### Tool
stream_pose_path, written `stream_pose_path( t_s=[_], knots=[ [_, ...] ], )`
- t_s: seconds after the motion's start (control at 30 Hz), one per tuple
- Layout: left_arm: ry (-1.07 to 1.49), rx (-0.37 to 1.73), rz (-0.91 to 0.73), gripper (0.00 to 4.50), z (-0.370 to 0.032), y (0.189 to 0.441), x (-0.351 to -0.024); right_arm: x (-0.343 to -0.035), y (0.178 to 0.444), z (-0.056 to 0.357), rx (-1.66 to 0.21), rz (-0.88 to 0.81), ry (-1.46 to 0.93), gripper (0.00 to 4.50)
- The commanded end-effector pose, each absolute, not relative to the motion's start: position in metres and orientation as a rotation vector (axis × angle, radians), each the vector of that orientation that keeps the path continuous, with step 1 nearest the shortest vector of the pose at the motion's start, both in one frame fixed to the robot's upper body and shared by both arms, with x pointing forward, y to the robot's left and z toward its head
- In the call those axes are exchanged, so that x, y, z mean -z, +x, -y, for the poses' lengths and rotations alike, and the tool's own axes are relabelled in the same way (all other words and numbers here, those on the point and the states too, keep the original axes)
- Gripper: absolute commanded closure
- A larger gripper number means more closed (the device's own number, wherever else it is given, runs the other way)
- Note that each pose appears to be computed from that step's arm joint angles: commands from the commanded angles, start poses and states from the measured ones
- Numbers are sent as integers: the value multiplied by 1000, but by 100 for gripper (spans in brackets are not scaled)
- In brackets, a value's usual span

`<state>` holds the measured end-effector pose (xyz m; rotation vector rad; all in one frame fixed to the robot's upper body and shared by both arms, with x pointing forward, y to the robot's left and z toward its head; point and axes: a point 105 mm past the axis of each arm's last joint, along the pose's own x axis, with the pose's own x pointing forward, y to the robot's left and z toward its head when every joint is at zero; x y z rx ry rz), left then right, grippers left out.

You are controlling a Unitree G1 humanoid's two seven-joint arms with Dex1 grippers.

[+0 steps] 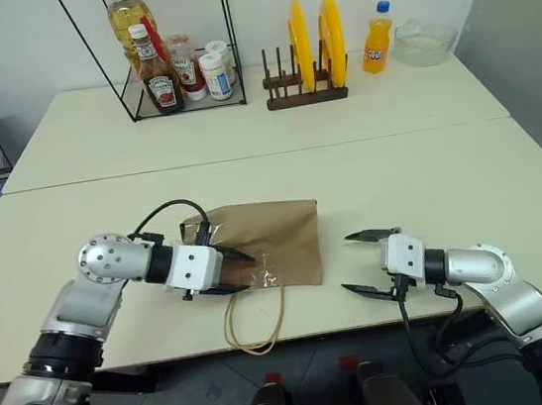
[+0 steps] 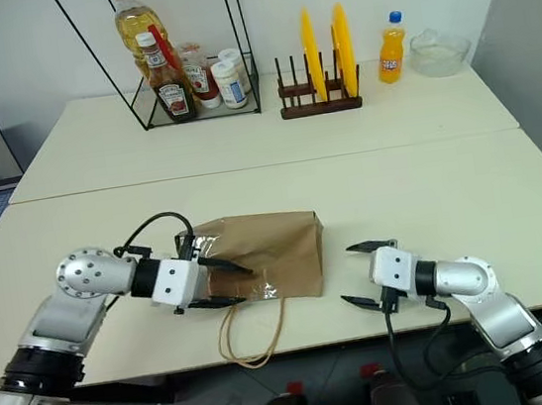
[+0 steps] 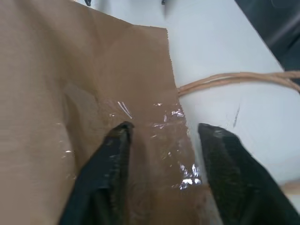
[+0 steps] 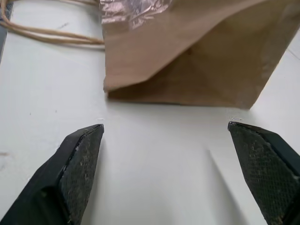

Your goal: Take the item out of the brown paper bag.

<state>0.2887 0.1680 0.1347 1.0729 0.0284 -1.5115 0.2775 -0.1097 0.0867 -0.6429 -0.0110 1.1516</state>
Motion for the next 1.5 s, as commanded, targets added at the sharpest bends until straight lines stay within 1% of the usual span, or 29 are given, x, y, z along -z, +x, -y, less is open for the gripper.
stream_pose_path(
  t_s=[0.03, 0.17, 0.27, 0.3, 0.33, 0.37, 0.47, 0.5, 0.6, 0.8, 0.9, 1.1, 1.13, 1.17, 1.2, 1.27, 1.3, 1.33, 1.4, 1.5],
  knots=[
    [1176, 1519, 13, 214, -179, 288, -149, -95, 279, 111, -1150, 55, -657, 0],
    [1235, 1572, -21, 214, -193, 278, -140, -94, 282, 108, -1153, 64, -657, 0],
    [1222, 1588, -14, 214, -193, 275, -134, -93, 283, 107, -1158, 67, -659, 0],
    [1217, 1594, -8, 176, -193, 273, -133, -93, 283, 107, -1159, 68, -659, 0],
    [1218, 1599, -7, 159, -193, 272, -131, -93, 283, 107, -1160, 67, -660, 0],
    [1219, 1598, -3, 132, -193, 272, -129, -93, 283, 107, -1160, 66, -660, 0],
    [1229, 1596, 9, 35, -191, 271, -124, -92, 282, 107, -1164, 64, -663, 0],
    [1231, 1594, 17, 12, -189, 272, -123, -92, 282, 107, -1166, 63, -663, 0],
    [1246, 1604, 45, 12, -183, 273, -116, -92, 282, 106, -1167, 61, -664, 0],
    [1145, 1567, 83, 12, -163, 278, -111, -90, 281, 104, -1170, 59, -664, 0],
    [972, 1497, 69, 67, -154, 286, -125, -89, 279, 102, -1180, 70, -681, 0],
    [780, 1423, 12, 258, -148, 295, -143, -79, 273, 101, -1227, 127, -806, 0],
    [746, 1401, 8, 284, -146, 298, -147, -79, 271, 100, -1245, 153, -837, 0],
    [716, 1379, 5, 320, -144, 301, -150, -78, 268, 99, -1258, 178, -864, 0],
    [679, 1346, 4, 342, -142, 306, -154, -78, 267, 98, -1267, 214, -900, 0],
    [612, 1299, -2, 412, -138, 314, -161, -77, 263, 98, -1278, 285, -965, 0],
    [587, 1286, -8, 438, -136, 316, -163, -76, 261, 98, -1285, 312, -984, 0],
    [573, 1282, -13, 445, -135, 316, -165, -74, 260, 98, -1289, 331, -997, 0],
    [566, 1292, -13, 445, -130, 313, -166, -71, 256, 99, -1302, 377, -1033, 0],
    [609, 1351, -22, 445, -126, 301, -160, -71, 259, 99, -1293, 394, -1028, 0]
  ],
)
